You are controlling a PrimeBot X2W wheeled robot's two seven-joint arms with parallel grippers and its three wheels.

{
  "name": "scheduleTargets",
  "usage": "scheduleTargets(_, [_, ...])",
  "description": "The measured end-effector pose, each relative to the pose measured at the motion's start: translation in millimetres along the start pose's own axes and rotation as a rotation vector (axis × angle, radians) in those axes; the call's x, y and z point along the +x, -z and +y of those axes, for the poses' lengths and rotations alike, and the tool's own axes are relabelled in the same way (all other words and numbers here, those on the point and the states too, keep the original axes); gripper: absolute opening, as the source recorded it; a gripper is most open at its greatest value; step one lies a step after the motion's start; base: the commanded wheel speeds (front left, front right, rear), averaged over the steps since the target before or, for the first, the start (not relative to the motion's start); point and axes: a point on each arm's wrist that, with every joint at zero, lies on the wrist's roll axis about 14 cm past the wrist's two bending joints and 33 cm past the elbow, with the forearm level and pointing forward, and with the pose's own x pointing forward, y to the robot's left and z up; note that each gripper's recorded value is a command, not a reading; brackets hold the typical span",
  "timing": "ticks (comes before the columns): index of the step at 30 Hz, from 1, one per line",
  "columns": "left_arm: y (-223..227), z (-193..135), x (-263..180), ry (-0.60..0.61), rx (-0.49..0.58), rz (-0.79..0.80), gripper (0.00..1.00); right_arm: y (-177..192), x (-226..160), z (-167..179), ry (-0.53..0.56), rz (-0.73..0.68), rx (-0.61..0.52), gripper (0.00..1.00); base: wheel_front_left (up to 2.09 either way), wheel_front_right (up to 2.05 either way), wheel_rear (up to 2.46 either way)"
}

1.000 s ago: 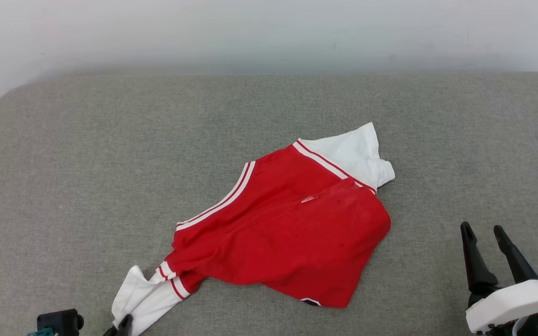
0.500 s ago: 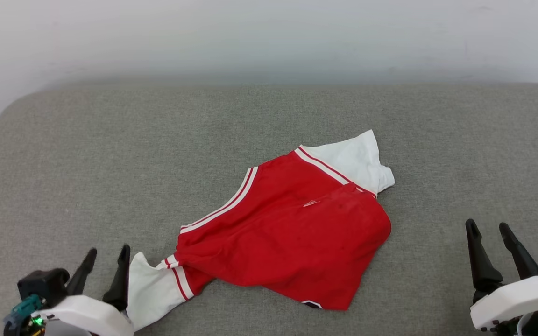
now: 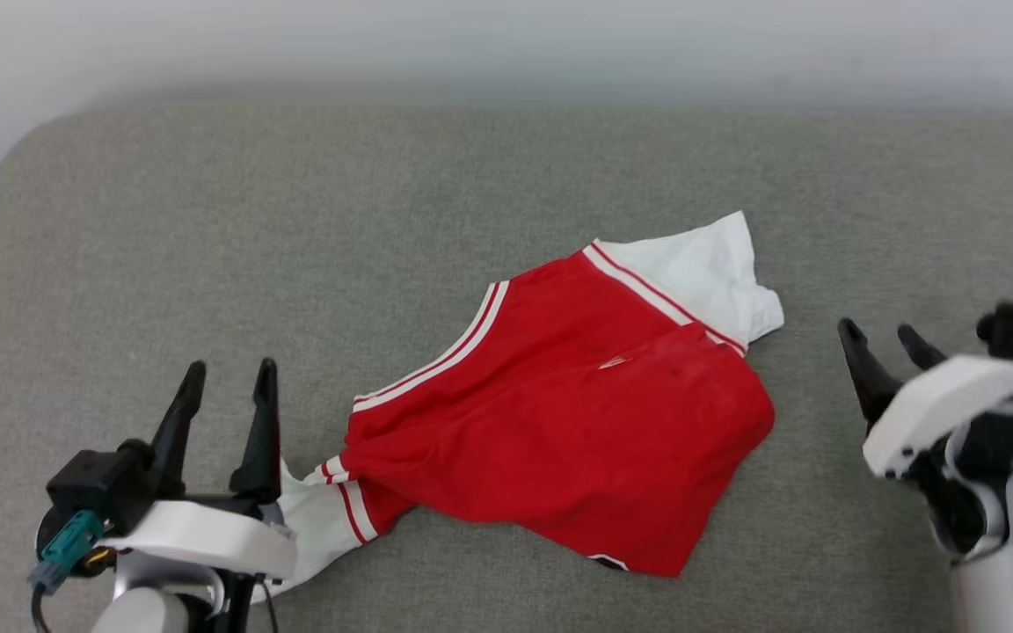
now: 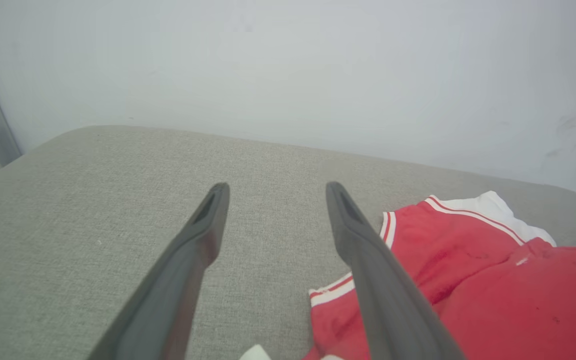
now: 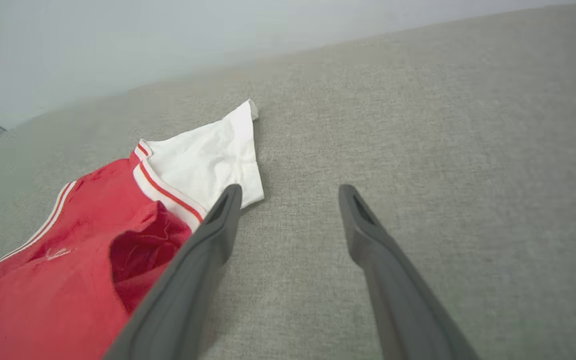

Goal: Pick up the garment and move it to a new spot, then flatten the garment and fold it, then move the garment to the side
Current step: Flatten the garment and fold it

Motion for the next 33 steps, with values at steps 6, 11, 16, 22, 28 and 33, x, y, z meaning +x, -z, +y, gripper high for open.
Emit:
scheduleTargets(6, [0, -11, 19, 0.035, -0.008, -0.025, 1.00, -2, 59, 15, -0.051, 0.171, -0.073, 1.00, 0.00, 0.00, 0.00])
scheduleTargets(11, [7, -13, 30, 0.048, -0.012, -0.022, 1.00, 9, 100, 34, -0.094, 0.316, -0.141, 1.00, 0.00, 0.00, 0.00])
scheduleTargets(16, [20, -4, 35, 0.032, -0.013, 0.007, 1.00, 21, 132, 48, -0.116, 0.427, -0.204, 1.00, 0.00, 0.00, 0.00])
scheduleTargets(22, [35, 9, 37, 0.002, -0.002, 0.044, 1.00, 52, 152, 54, -0.123, 0.563, -0.259, 1.00, 0.00, 0.00, 0.00])
scheduleTargets(28, [41, 17, 34, -0.027, -0.008, 0.060, 1.00, 83, 142, 45, -0.092, 0.777, -0.275, 1.00, 0.00, 0.00, 0.00])
scheduleTargets(33, [44, 21, 30, -0.039, -0.007, 0.070, 1.00, 83, 132, 40, -0.077, 0.840, -0.274, 0.00, 0.00, 0.00, 0.00])
